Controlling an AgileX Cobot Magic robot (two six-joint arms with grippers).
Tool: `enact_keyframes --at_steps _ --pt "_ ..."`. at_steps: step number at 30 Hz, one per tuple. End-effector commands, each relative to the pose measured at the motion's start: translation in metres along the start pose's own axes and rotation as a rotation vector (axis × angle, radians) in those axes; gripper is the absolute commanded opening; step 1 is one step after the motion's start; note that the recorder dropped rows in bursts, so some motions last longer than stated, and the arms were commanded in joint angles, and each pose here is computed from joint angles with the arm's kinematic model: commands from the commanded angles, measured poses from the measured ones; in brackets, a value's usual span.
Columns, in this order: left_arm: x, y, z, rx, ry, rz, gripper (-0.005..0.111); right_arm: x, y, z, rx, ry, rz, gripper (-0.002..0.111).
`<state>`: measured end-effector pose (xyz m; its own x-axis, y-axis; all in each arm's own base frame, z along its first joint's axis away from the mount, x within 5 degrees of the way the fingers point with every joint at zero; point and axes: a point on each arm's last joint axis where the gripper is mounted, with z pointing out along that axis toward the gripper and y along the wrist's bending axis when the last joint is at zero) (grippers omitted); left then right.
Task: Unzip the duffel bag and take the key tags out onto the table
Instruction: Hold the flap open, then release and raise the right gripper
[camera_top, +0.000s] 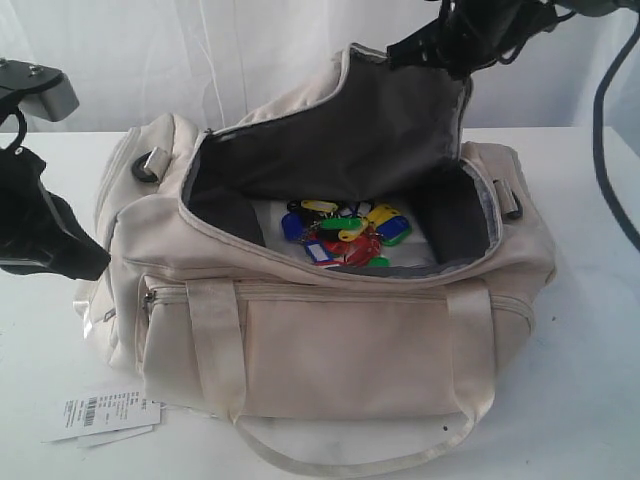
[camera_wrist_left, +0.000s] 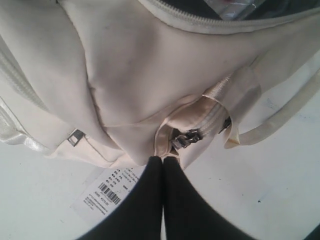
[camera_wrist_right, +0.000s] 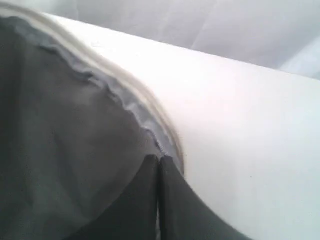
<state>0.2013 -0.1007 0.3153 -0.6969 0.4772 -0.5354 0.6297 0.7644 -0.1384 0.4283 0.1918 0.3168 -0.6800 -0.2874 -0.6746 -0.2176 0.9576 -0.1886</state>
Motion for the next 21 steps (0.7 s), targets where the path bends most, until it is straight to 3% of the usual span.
enact_keyframes --at_steps 1,6,13,16,21 --pt "0.0 -0.005 -0.003 0.028 -0.001 0.006 0.0 -0.009 0.0 -0.021 -0.064 -0.043 0.044 0.0" --pt "0.0 -0.005 -0.003 0.028 -0.001 0.012 0.0 -0.004 0.042 -0.055 -0.293 -0.022 -0.196 0.0" --pt "0.0 -0.005 -0.003 0.029 -0.001 0.014 0.0 0.023 0.071 -0.047 -0.34 0.196 -0.319 0.0" --pt "0.0 -0.005 -0.003 0.031 -0.002 0.013 0.0 0.024 0.085 -0.029 -0.388 0.166 -0.293 0.0" --pt "0.0 -0.005 -0.003 0.033 -0.002 0.013 0.0 0.004 0.109 -0.009 -0.526 -0.099 -0.101 0.0"
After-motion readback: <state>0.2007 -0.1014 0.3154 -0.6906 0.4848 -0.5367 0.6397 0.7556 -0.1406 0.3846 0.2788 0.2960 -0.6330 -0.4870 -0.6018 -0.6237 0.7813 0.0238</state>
